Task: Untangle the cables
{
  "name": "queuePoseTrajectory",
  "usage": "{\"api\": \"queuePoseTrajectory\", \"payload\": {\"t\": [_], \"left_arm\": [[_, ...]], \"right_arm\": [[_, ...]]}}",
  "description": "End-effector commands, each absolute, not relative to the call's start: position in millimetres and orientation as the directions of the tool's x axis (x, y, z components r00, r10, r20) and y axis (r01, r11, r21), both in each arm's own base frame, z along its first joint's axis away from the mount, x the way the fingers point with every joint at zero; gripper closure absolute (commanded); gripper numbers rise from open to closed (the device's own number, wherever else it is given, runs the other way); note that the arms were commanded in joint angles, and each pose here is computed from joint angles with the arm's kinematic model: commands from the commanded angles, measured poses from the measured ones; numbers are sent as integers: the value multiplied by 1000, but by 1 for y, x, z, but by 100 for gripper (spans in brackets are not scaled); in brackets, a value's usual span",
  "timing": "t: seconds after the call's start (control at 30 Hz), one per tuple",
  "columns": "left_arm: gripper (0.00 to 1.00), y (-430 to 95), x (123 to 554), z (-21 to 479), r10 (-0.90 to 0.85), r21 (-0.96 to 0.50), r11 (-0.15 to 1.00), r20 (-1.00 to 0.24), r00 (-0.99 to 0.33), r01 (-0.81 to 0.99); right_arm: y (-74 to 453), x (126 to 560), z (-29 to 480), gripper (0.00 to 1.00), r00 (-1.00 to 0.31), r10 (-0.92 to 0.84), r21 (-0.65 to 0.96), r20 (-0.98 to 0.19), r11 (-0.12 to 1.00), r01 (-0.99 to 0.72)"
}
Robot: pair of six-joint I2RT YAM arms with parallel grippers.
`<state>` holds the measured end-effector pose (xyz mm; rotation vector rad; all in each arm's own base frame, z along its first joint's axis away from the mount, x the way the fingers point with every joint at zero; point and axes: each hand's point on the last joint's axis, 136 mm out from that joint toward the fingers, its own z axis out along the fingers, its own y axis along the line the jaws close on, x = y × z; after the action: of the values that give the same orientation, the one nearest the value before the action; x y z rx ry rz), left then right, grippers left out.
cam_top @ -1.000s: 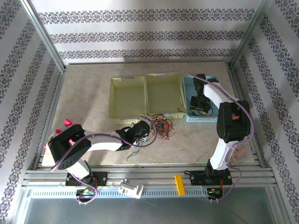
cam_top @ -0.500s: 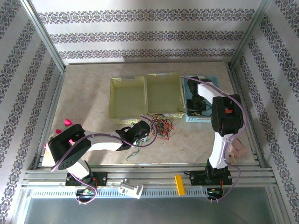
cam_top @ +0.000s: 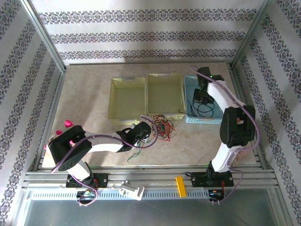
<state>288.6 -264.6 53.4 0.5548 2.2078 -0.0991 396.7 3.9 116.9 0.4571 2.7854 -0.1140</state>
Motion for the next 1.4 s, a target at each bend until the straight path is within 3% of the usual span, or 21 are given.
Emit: {"api": "queuePoseTrajectory", "payload": {"t": [0.0, 0.13, 0.27, 0.37, 0.43, 0.5, 0.7, 1.2, 1.37], "left_arm": [[100, -264, 292, 59, 336, 108, 910, -759, -557, 401], [100, -263, 291, 58, 340, 110, 908, -755, -560, 403], [100, -265, 292, 58, 340, 110, 908, -758, -557, 404], [100, -266, 293, 57, 342, 109, 907, -756, -558, 408], [100, -267, 293, 57, 344, 109, 905, -756, -558, 411], [100, -267, 293, 56, 345, 110, 905, -755, -558, 411], [100, -268, 292, 54, 354, 111, 901, -749, -561, 420], [100, -272, 293, 57, 362, 109, 894, -748, -556, 434], [100, -273, 293, 57, 368, 113, 891, -746, -555, 440]], "right_arm": [[-13, 410, 156, 100, -828, 355, 10, -435, 921, 389], [-15, 415, 189, 100, -769, 393, 110, -505, 912, 394], [19, 407, 186, 99, -821, 365, 228, -438, 929, 291], [60, 389, 171, 85, -892, 252, 288, -376, 946, 146], [84, 371, 159, 69, -930, 148, 293, -336, 955, 46], [96, 354, 150, 60, -950, 80, 288, -303, 958, -11], [99, 327, 128, 49, -974, 37, 281, -224, 959, -28], [102, 328, 98, 53, -984, -53, 157, -170, 984, -80], [103, 326, 90, 67, -986, -64, 141, -155, 986, -87]]}}
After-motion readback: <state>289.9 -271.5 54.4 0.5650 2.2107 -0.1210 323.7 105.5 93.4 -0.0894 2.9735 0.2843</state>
